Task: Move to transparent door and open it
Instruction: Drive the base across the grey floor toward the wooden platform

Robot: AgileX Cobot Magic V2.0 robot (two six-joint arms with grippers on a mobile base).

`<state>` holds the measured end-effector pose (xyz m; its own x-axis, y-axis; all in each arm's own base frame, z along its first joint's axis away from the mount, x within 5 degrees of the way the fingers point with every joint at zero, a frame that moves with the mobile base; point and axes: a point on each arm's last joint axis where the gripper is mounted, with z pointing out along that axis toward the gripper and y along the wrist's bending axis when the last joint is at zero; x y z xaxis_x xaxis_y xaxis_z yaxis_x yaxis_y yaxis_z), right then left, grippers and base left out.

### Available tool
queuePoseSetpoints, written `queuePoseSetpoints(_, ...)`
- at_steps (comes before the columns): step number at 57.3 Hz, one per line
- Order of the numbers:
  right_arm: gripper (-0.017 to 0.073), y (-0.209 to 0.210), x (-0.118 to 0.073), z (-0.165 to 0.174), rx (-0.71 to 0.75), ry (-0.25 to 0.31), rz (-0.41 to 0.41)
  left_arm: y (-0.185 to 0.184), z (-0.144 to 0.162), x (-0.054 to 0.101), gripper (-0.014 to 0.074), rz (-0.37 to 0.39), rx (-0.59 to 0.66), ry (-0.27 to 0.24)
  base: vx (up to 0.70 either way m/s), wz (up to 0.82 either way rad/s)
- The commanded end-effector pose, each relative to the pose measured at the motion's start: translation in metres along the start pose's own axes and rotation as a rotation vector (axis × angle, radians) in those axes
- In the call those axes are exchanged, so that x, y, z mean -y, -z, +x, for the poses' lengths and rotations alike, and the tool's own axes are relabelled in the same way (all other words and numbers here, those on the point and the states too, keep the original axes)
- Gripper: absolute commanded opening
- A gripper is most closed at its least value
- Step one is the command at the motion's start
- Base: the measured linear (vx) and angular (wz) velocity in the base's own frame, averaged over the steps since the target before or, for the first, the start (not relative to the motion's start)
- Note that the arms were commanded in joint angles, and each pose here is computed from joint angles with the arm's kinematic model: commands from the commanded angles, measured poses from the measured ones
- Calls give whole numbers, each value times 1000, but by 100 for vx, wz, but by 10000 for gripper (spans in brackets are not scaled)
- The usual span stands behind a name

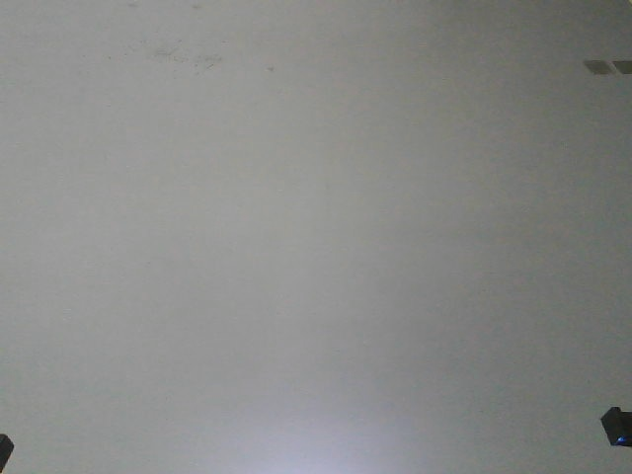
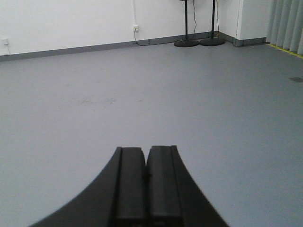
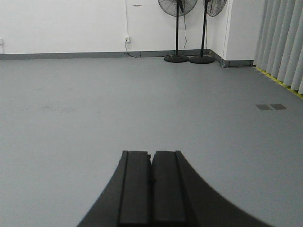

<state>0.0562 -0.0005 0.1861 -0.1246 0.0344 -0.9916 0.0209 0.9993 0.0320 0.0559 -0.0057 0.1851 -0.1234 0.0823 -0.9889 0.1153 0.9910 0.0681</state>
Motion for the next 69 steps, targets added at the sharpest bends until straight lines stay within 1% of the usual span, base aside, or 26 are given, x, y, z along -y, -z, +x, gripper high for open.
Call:
queuePoseSetpoints(1,-1,1,0,-7,97,10,7,0,-3,0,-3,-2,78,4,0,0)
queuePoseSetpoints(33,-1,1,0,-7,97,10,7,0,-3,0,-3,-2,78,4,3,2)
queuePoseSetpoints(69,-1,1,0,-7,97,10,7,0,-3,0,-3,-2,78,4,15,14)
